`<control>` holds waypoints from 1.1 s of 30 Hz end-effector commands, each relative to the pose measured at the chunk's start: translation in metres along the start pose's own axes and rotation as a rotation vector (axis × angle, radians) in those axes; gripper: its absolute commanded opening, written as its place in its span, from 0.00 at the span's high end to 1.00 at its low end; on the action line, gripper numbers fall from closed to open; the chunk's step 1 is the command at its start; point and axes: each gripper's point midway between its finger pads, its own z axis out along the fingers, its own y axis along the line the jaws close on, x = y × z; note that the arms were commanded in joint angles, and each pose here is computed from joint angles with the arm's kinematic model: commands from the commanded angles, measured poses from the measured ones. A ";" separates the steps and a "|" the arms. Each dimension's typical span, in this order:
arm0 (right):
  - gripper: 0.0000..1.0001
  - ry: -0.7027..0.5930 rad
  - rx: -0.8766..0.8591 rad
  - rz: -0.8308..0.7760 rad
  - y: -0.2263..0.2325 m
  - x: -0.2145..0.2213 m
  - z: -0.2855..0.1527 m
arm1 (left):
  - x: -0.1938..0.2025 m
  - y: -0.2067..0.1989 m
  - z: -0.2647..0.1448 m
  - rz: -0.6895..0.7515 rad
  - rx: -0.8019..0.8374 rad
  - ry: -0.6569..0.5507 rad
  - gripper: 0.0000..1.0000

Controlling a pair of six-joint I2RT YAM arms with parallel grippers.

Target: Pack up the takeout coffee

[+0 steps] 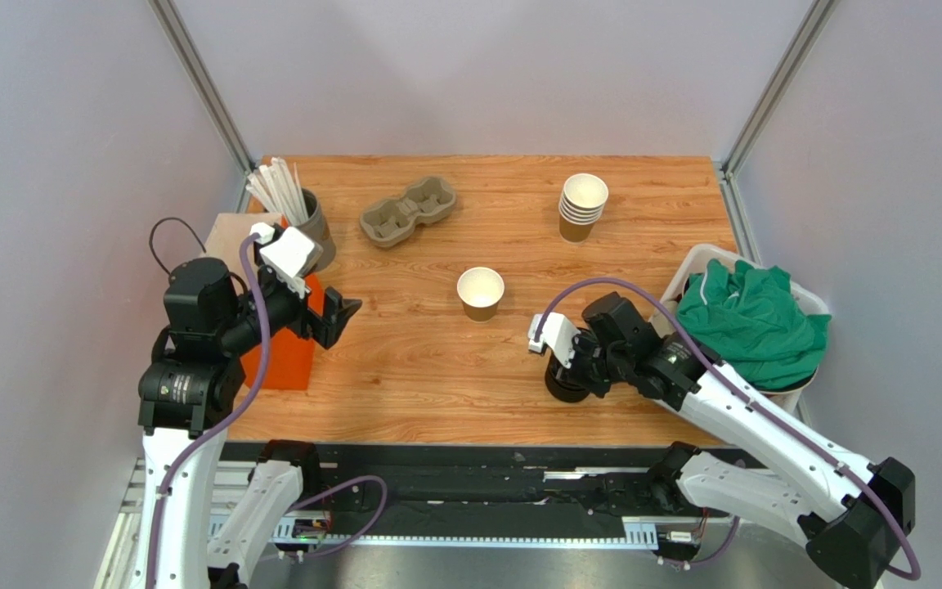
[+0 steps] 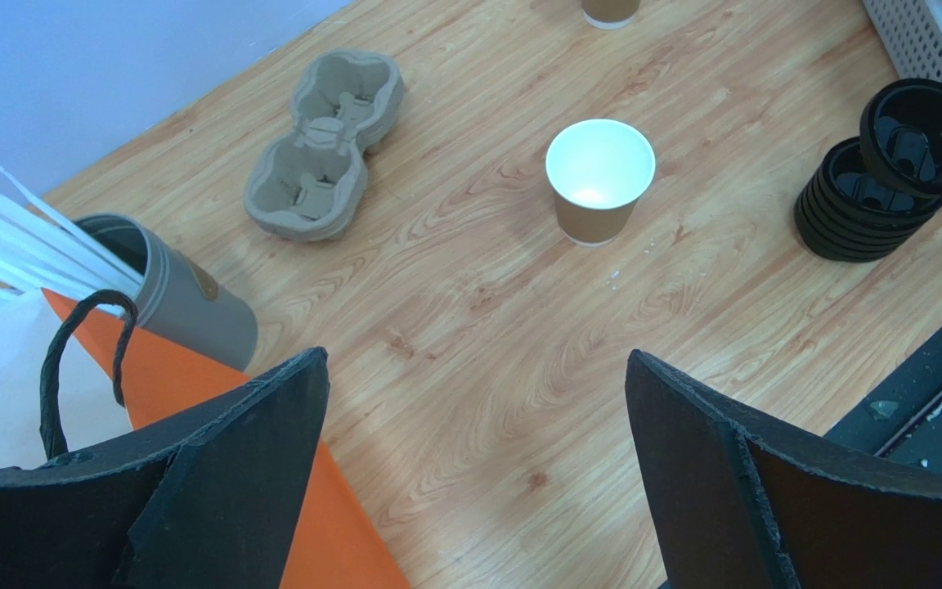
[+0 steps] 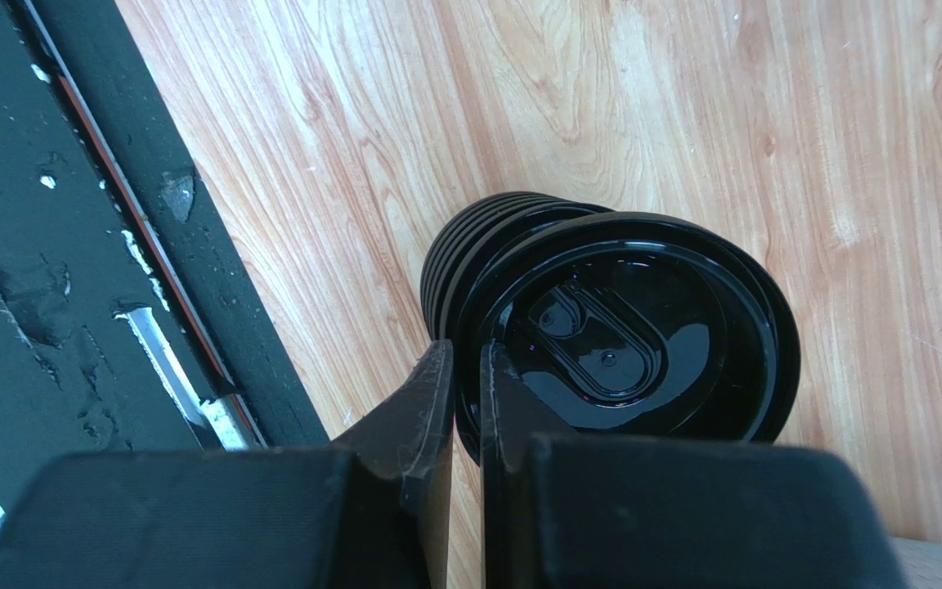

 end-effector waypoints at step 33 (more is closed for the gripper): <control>0.89 -0.379 -0.540 -0.157 0.060 -0.172 -0.151 | -0.072 -0.068 -0.017 1.084 0.348 -0.245 0.01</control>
